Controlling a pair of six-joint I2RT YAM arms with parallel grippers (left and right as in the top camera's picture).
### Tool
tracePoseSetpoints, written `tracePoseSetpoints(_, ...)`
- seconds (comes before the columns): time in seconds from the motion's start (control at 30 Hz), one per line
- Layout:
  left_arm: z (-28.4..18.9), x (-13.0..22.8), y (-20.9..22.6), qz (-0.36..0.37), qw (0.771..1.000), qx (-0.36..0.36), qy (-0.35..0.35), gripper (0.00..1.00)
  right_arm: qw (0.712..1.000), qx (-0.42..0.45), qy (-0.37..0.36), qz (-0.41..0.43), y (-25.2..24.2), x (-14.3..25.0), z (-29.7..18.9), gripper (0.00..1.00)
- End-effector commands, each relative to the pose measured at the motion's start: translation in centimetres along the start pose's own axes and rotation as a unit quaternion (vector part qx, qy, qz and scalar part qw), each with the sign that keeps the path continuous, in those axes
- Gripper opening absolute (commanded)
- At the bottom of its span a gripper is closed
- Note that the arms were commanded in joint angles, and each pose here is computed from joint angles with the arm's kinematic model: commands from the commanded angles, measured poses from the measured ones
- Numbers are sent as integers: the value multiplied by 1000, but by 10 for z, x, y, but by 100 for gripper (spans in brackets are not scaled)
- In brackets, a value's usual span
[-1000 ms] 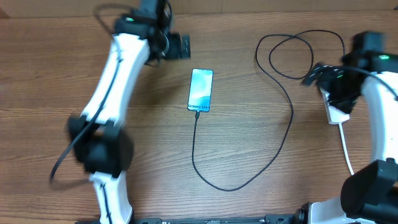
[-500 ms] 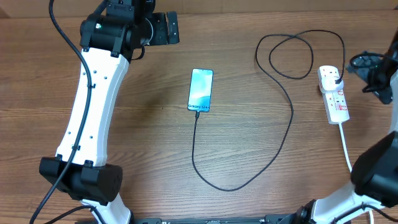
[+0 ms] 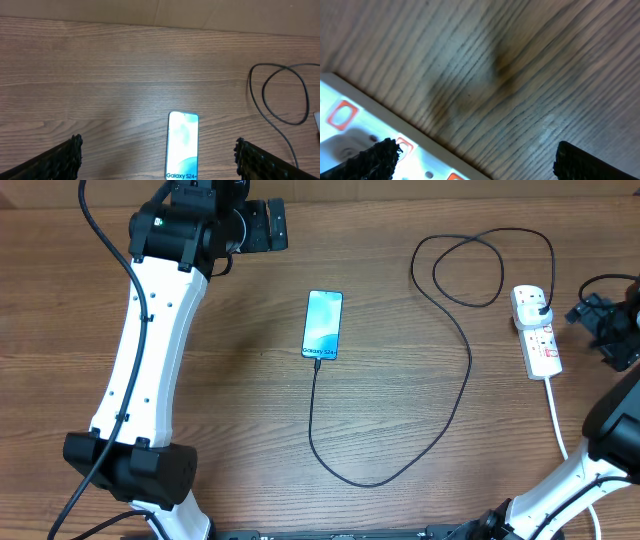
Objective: Plug charger to phone and switch on socket
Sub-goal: 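Move the right gripper over the white power strip's switch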
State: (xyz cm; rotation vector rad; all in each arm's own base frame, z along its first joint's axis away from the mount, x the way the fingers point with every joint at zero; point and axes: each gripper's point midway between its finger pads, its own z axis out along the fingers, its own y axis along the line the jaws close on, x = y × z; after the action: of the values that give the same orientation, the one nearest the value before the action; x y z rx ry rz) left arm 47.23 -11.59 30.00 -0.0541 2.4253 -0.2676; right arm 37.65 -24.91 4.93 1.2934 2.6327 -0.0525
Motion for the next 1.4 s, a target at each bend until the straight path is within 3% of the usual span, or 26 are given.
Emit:
tracePoseSetpoints(0.0,2,1,1,3,1000,-4,2,100,1000,-2,11,-18,2,5,10,100)
tracePoseSetpoints(0.43,2,1,1,3,1000,-4,2,100,998,-40,39,-16,15,14,25,100)
tracePoseSetpoints(1.37,2,1,1,3,1000,-4,2,100,998,-38,51,-14,13,22,33,100)
